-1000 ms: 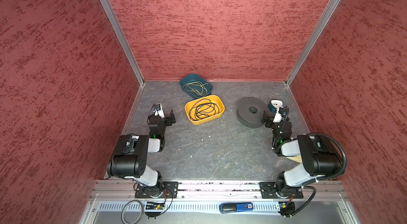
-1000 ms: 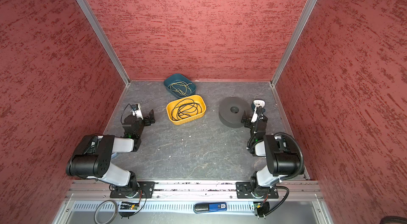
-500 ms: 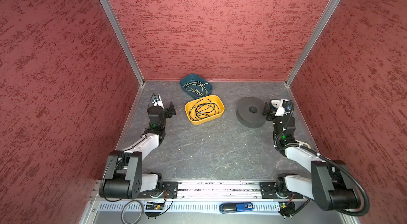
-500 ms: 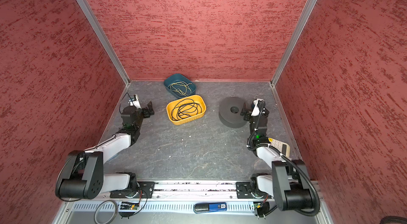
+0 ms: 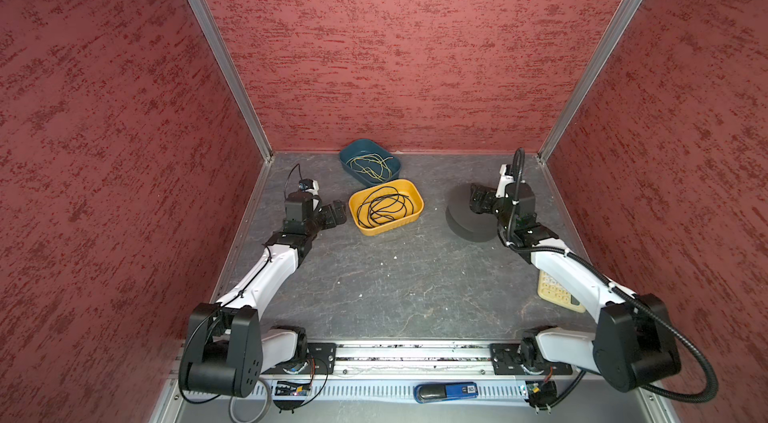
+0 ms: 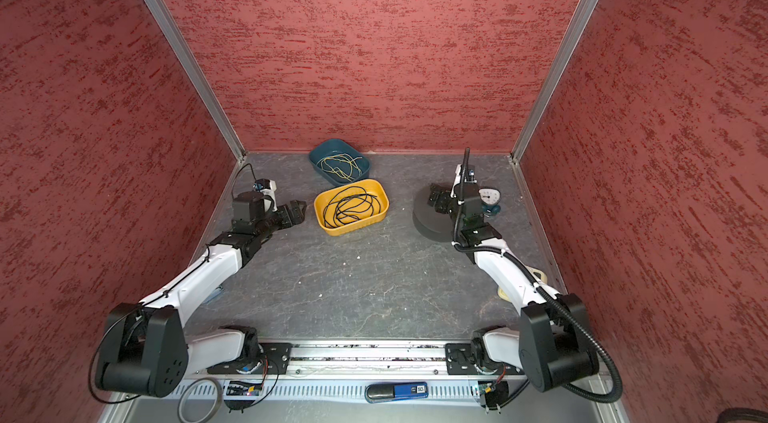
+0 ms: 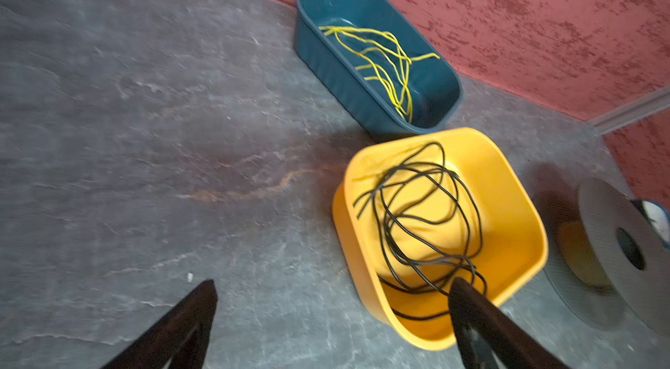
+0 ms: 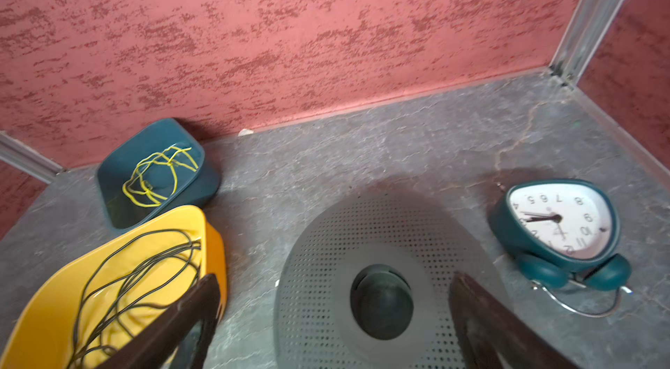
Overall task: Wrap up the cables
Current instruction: 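Reach the right gripper over the yellow tub while the left arm extends toward it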
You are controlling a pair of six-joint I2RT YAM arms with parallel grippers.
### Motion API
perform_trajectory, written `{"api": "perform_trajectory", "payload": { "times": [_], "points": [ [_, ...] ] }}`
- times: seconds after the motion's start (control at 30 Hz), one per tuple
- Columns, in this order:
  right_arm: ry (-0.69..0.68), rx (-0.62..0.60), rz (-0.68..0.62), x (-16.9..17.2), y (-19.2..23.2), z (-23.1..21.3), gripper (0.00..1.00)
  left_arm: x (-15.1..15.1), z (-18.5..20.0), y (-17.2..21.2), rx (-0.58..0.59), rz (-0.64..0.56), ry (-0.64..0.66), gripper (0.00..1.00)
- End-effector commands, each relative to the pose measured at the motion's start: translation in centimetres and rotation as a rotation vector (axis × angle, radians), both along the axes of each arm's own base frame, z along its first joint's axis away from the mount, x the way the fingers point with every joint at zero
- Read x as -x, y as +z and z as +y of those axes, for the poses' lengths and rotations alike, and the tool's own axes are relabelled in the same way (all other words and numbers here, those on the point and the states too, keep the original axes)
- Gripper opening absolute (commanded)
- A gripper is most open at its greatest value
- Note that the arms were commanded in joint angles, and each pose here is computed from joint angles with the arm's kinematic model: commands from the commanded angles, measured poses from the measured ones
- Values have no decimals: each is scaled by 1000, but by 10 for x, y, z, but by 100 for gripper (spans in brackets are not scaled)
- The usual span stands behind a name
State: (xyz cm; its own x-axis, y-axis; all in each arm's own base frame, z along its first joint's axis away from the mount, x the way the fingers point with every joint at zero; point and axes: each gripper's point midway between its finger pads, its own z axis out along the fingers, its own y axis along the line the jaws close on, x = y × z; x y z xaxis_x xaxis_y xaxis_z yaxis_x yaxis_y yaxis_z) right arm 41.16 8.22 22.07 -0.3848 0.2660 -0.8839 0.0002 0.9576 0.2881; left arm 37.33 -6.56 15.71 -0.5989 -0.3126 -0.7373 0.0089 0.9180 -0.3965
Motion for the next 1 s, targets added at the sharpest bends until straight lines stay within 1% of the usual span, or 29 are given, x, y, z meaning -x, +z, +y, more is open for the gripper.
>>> {"api": "perform_trajectory", "payload": {
  "times": [0.0,0.1,0.27,0.37,0.43,0.53,0.73,0.87,0.97],
  "points": [
    [68,-23,104,2,-9,21,99,14,-29,-7,103,85,-116,100],
    [123,-18,134,-3,-9,41,99,18,-38,-13,138,110,-149,100],
    [203,-11,169,-9,-13,70,99,18,-43,-19,151,126,-169,99],
    [310,-41,191,-12,-22,100,99,18,-47,-20,150,126,-178,100],
    [378,-38,208,-13,-26,121,98,18,-48,-22,143,132,-181,100],
    [452,11,234,-17,-36,150,97,18,-48,-24,141,141,-182,100],
    [647,166,255,-26,-52,214,97,21,-47,-22,127,136,-182,100],
    [768,278,304,-30,-73,246,98,22,-45,-21,118,132,-177,100],
    [839,368,341,-31,-88,262,99,23,-45,-21,118,135,-178,100]
  ]
}}
